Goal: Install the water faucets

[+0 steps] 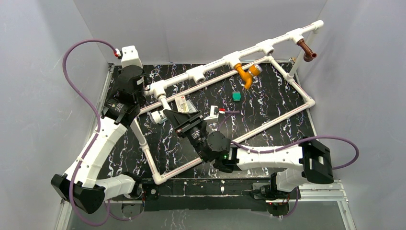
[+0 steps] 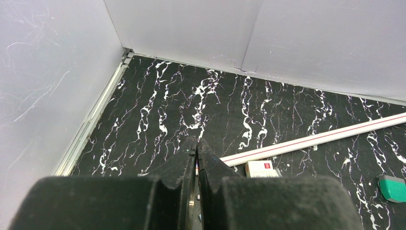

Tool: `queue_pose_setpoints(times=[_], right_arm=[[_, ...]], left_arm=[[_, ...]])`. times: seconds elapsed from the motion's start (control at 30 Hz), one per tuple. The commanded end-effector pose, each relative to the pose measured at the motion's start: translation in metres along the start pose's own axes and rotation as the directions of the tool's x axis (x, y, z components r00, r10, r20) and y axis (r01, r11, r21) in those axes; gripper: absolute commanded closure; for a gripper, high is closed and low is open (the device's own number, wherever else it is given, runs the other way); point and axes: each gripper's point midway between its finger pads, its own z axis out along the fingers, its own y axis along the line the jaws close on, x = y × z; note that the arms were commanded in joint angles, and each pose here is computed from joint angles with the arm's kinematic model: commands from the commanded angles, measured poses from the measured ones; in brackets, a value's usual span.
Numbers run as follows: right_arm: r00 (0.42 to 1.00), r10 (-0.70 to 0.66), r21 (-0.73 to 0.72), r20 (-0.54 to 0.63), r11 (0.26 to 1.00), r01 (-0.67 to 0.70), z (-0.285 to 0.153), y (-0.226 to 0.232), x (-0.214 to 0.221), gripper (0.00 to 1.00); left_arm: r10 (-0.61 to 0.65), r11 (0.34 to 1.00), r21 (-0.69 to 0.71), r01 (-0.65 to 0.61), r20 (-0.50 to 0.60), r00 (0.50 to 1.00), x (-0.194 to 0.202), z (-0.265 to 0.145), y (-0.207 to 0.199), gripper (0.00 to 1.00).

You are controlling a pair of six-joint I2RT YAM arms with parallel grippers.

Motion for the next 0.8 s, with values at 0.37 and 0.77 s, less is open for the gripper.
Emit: queue_pose_setpoints(times=[0.37, 0.77], right_arm=[[0.988, 0.145, -0.080, -0.060, 0.985, -0.150, -0.023, 0.039, -0.026, 0.44], [0.941, -0.320, -0.121, -0.111, 0.944, 0.307, -0.038, 0.021, -0.027, 0.38]], left_arm=[[0.368, 0.928, 0.146, -0.344, -0.506, 0.780, 0.172, -0.016, 0.007, 0.97], [0.371, 0.926, 0.147, -0.346, -0.508, 0.777, 0.172, -0.016, 0.006, 0.97]])
